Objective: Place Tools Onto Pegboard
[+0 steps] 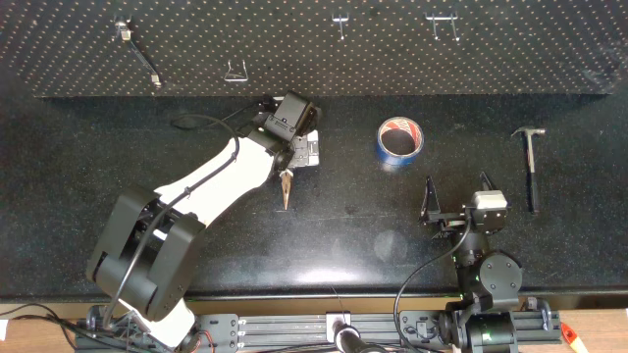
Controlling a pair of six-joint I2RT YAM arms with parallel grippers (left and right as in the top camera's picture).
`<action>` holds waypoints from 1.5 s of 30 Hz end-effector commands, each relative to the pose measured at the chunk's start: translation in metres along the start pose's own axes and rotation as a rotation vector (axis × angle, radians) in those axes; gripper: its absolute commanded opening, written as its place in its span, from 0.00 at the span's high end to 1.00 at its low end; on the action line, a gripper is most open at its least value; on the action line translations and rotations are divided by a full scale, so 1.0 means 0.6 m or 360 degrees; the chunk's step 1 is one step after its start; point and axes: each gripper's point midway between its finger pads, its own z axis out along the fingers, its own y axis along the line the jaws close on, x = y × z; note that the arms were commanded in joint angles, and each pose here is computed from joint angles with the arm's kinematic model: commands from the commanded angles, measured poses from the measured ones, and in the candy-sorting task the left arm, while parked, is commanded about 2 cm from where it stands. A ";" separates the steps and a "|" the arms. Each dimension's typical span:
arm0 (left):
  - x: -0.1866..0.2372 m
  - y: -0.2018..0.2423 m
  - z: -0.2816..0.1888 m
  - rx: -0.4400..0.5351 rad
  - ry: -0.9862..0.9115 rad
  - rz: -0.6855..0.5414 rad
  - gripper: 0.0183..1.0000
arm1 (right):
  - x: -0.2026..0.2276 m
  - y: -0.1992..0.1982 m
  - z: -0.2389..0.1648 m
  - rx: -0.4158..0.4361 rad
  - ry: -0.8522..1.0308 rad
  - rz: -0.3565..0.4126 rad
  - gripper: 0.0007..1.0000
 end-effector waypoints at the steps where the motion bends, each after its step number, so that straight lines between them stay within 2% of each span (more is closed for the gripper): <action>1: -0.007 0.007 0.008 -0.0064 -0.0019 -0.0006 0.04 | 0.002 0.003 0.000 -0.0011 0.0001 -0.0018 0.05; 8: 0.007 0.013 0.020 -0.0096 0.0030 0.0014 0.12 | 0.002 0.002 0.000 -0.0010 0.0001 -0.0017 0.05; 15: 0.008 0.009 0.020 -0.0090 0.0028 0.0007 0.37 | 0.002 0.003 0.000 -0.0011 0.0002 -0.0017 0.05; 37: 0.004 0.001 0.020 -0.0050 0.0018 -0.0043 0.51 | 0.002 0.002 0.000 -0.0010 0.0001 -0.0017 0.05; 42: 0.002 -0.001 0.020 -0.0043 0.0009 -0.0045 0.60 | 0.002 0.003 0.000 -0.0011 0.0002 -0.0017 0.05; 45: 0.002 0.000 0.020 -0.0044 0.0009 -0.0045 0.72 | 0.002 0.003 0.000 -0.0011 0.0001 -0.0018 0.05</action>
